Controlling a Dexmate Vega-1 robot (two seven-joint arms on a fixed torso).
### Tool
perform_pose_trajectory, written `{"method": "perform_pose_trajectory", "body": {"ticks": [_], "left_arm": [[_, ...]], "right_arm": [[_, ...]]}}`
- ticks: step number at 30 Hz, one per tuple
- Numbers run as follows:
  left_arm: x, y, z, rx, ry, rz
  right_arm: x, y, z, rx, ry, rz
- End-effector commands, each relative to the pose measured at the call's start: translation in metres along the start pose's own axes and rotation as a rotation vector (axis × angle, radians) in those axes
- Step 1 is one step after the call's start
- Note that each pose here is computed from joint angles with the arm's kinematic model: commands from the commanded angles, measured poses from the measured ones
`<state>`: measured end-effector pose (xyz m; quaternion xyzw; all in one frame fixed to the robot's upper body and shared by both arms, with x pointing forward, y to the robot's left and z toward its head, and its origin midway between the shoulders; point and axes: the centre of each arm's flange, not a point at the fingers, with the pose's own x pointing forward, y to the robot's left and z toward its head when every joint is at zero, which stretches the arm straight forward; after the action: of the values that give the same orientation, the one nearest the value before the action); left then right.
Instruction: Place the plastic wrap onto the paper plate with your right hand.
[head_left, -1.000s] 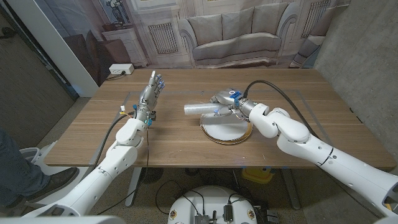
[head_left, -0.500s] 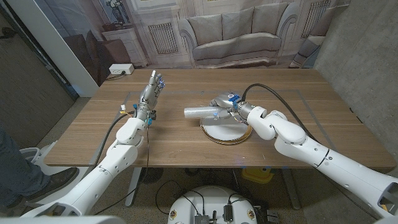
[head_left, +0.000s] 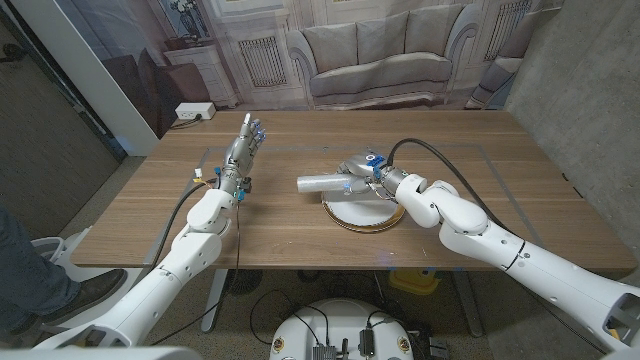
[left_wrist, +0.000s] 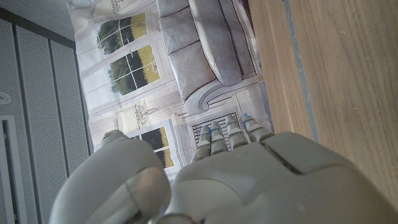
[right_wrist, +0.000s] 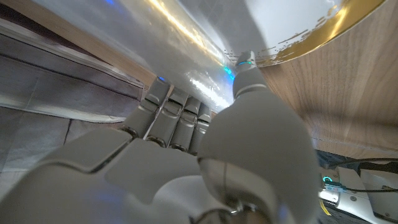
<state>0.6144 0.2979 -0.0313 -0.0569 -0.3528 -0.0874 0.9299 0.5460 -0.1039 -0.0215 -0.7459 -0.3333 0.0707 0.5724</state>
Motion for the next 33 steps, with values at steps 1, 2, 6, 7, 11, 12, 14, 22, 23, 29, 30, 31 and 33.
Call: {"method": "perform_pose_trajectory", "body": {"ticks": [1,2,6,7,11,12,14,22,23,29,30,31,33], "left_arm": [[-0.004,0.000,-0.001,-0.004,0.000,0.006],[-0.004,0.000,-0.001,-0.004,0.000,0.006],[-0.005,0.000,-0.001,-0.003,0.001,0.008],[-0.005,0.000,-0.001,-0.003,0.002,0.007],[-0.005,-0.001,-0.001,-0.002,0.004,0.006],[-0.005,-0.001,-0.001,-0.002,0.004,0.007],[-0.005,-0.001,-0.001,-0.002,0.005,0.006],[-0.005,-0.001,-0.002,-0.006,0.004,0.006],[-0.005,-0.001,-0.002,-0.007,0.003,0.006],[-0.005,-0.003,-0.003,-0.006,0.010,0.002],[-0.005,-0.003,-0.004,-0.006,0.012,0.003],[-0.006,-0.002,-0.004,-0.007,0.013,0.003],[-0.006,-0.002,-0.004,-0.005,0.015,0.003]], "right_arm": [[0.003,0.007,-0.001,-0.003,0.002,0.015],[0.003,0.007,-0.001,-0.004,0.002,0.017],[0.005,0.010,-0.002,-0.001,0.006,0.021],[0.005,0.011,-0.002,-0.001,0.007,0.021],[0.006,0.013,-0.004,-0.001,0.013,0.026],[0.006,0.014,-0.004,-0.001,0.014,0.027],[0.006,0.015,-0.005,0.001,0.015,0.027],[0.005,0.019,-0.006,0.006,0.021,0.035],[0.005,0.020,-0.006,0.008,0.022,0.036],[0.005,0.023,-0.006,0.015,0.023,0.043],[0.005,0.023,-0.006,0.016,0.024,0.046],[0.005,0.024,-0.007,0.017,0.026,0.046],[0.005,0.025,-0.007,0.017,0.028,0.050]]}}
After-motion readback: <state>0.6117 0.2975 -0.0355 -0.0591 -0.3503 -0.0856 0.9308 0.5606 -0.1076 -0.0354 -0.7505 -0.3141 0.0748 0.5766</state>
